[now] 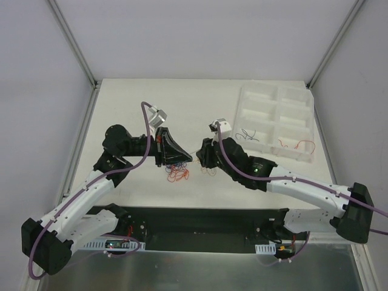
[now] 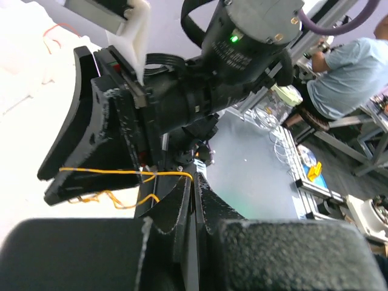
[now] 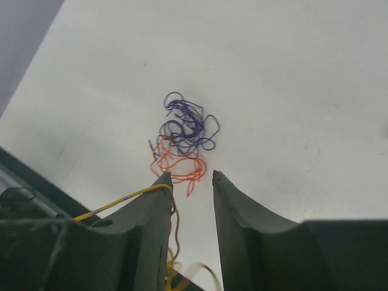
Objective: Untangle the cables
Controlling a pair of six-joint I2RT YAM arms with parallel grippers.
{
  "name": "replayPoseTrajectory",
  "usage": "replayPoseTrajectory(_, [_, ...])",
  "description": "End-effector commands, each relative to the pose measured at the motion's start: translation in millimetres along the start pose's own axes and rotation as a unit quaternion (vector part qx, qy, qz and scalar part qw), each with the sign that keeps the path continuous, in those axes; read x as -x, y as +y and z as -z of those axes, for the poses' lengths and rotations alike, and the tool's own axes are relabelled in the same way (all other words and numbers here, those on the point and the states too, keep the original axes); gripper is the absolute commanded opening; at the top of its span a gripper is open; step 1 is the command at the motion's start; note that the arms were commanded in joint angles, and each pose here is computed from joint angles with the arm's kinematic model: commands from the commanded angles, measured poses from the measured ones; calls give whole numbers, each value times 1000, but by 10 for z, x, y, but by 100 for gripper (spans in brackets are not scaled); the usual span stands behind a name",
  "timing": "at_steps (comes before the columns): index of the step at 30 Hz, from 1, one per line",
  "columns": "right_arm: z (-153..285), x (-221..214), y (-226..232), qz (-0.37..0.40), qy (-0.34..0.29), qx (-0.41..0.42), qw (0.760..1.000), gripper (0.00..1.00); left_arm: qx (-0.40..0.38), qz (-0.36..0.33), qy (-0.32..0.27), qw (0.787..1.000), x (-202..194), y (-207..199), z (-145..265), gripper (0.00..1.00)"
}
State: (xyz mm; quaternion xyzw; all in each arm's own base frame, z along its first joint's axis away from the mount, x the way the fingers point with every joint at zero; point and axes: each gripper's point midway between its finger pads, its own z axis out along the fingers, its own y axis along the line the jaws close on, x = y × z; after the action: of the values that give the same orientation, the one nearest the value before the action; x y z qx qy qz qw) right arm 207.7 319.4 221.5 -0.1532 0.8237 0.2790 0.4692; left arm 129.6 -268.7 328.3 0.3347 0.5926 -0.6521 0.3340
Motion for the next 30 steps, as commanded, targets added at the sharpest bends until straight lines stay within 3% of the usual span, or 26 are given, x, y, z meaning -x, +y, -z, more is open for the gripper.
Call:
replayPoseTrajectory(1, [-47,-218,-875,-6,5,-177,984,35,-35,-71,-29,996,281,-457,45,0])
replayPoseTrajectory(10, [-26,-604,-1592,-14,41,-243,969,35,-8,-94,-34,995,353,-569,115,0])
replayPoseTrajectory(17, [180,-921,-2100,-69,54,-266,960,35,16,-96,-39,995,382,-531,134,0])
replayPoseTrajectory(28, [264,-1242,-2362,-135,72,-274,950,35,31,-112,-55,992,536,-595,150,0])
replayPoseTrajectory(30, [275,-1282,-2418,-164,70,-281,943,30,46,-114,-63,990,581,-590,170,0])
